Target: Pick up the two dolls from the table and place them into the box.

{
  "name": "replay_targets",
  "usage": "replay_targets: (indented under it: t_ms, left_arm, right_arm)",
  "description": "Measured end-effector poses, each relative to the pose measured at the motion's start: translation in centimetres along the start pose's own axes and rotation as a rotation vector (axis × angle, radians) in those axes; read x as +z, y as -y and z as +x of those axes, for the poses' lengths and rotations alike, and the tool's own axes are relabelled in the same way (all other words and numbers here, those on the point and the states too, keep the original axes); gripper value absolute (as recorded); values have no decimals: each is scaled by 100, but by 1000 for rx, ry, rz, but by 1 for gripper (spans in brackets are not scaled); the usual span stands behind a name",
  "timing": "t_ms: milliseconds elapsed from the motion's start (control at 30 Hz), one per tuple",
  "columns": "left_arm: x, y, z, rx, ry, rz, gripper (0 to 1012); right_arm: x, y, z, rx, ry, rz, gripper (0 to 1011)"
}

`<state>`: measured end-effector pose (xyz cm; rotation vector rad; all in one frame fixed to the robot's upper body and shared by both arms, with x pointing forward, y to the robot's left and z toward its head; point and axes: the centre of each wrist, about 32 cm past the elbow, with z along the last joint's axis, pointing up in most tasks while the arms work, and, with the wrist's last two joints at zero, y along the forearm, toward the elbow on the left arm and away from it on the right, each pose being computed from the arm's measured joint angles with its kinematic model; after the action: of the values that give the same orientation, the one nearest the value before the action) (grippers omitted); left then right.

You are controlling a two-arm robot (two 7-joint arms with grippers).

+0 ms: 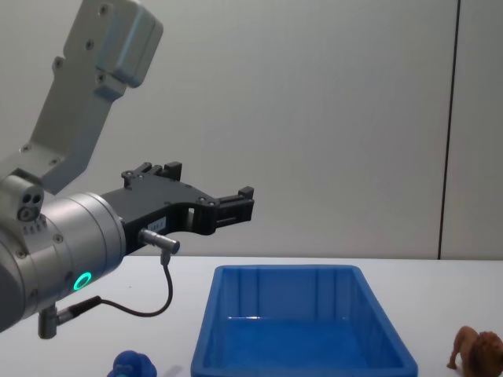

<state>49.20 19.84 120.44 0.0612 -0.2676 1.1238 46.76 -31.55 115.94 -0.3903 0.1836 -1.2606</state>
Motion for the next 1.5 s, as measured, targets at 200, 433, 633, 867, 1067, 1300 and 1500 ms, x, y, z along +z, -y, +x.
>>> replay_targets:
  t_ms: [200,433,633,867,1067,1300,1500]
  left_arm:
    - [0,0,0,0,0,0,1001]
    - [0,0,0,0,0,0,1002]
    - [0,0,0,0,0,0,1002]
    - [0,0,0,0,0,0,1002]
    - [0,0,0,0,0,0,1002]
    - [0,0,0,0,0,0,1002]
    - [0,0,0,0,0,0,1002]
  right_arm:
    - [-26,-22,6,8,-10,-39,1000]
    - [-42,-43,12,11,-24,-66,846]
    - [-43,-57,16,14,-40,-71,664]
    - [-35,-68,14,16,-49,-60,446]
    - [-13,-79,13,12,-58,-37,362]
    - [45,-90,14,-5,-60,16,362]
    - [142,-93,2,-13,-50,89,362]
